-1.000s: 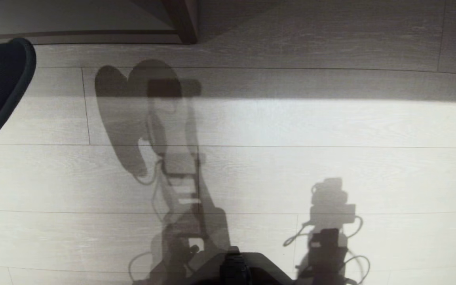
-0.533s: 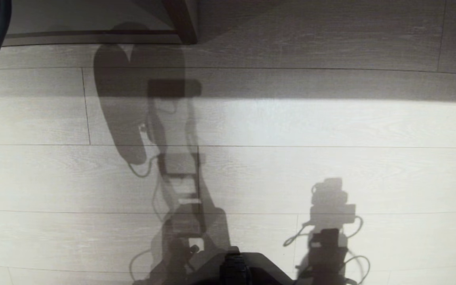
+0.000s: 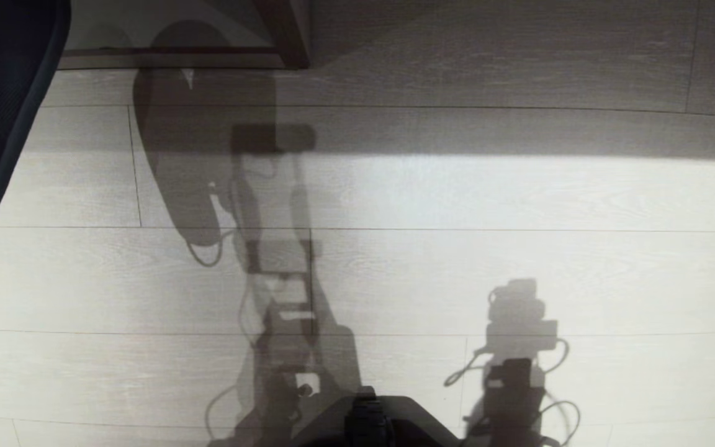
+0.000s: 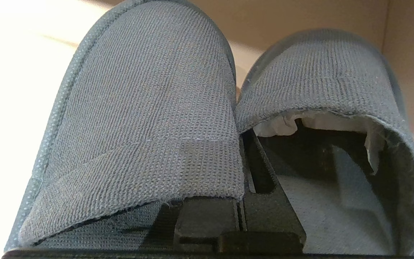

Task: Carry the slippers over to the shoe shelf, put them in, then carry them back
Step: Place the slippers into the shoe cabinet

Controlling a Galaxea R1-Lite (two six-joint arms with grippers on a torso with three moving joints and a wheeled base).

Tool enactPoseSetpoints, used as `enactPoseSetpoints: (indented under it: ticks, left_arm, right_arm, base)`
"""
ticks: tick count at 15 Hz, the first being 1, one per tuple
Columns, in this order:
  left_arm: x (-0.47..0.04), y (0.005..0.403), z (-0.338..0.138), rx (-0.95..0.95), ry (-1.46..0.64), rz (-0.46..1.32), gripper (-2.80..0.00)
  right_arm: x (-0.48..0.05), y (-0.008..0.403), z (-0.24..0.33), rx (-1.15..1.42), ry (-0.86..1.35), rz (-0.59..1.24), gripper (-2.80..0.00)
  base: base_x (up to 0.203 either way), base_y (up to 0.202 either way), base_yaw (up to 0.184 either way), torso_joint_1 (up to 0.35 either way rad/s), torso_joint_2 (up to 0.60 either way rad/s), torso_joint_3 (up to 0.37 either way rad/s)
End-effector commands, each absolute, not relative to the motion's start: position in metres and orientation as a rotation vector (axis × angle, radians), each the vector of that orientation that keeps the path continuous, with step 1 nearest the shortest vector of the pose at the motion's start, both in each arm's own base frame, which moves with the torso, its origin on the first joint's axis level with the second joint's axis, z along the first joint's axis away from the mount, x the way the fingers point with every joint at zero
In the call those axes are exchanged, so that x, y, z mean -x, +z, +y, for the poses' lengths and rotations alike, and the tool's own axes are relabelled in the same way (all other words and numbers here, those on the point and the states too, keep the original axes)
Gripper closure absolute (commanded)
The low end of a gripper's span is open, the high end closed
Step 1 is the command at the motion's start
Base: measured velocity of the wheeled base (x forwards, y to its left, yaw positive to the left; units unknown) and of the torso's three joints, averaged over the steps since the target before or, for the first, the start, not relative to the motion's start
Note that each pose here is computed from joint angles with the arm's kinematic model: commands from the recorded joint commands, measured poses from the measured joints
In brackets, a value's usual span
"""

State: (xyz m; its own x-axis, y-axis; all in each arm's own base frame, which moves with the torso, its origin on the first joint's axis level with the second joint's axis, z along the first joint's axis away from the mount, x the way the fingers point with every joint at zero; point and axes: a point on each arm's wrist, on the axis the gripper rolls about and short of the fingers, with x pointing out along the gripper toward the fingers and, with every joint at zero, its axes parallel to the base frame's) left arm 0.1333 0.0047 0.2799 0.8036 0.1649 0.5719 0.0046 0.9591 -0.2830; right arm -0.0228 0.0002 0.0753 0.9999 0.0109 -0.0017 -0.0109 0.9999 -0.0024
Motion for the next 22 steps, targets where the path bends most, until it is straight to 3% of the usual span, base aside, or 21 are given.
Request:
enactPoseSetpoints:
  ticks: [1,8,22]
  left_arm:
    - [-0.168,0.285,0.005,0.287,0.084,-0.635,0.0]
    - [-0.202,0.316,0.003,0.319,0.064,-0.843,0.0]
    - [-0.286,0.342,-0.007,0.399,0.071,-0.943,0.0]
  right_arm:
    - [0.023,0.075,0.0,0.003,0.011,0.0,0.0]
    - [0.023,0.075,0.0,0.003,0.013,0.0,0.0]
    - [0.023,0.075,0.0,0.003,0.011,0.001,0.0]
  base:
    - [0.0,0.0,0.0,0.0,0.0,0.0]
    - [0.0,0.0,0.0,0.0,0.0,0.0]
    - [0.0,0.0,0.0,0.0,0.0,0.0]
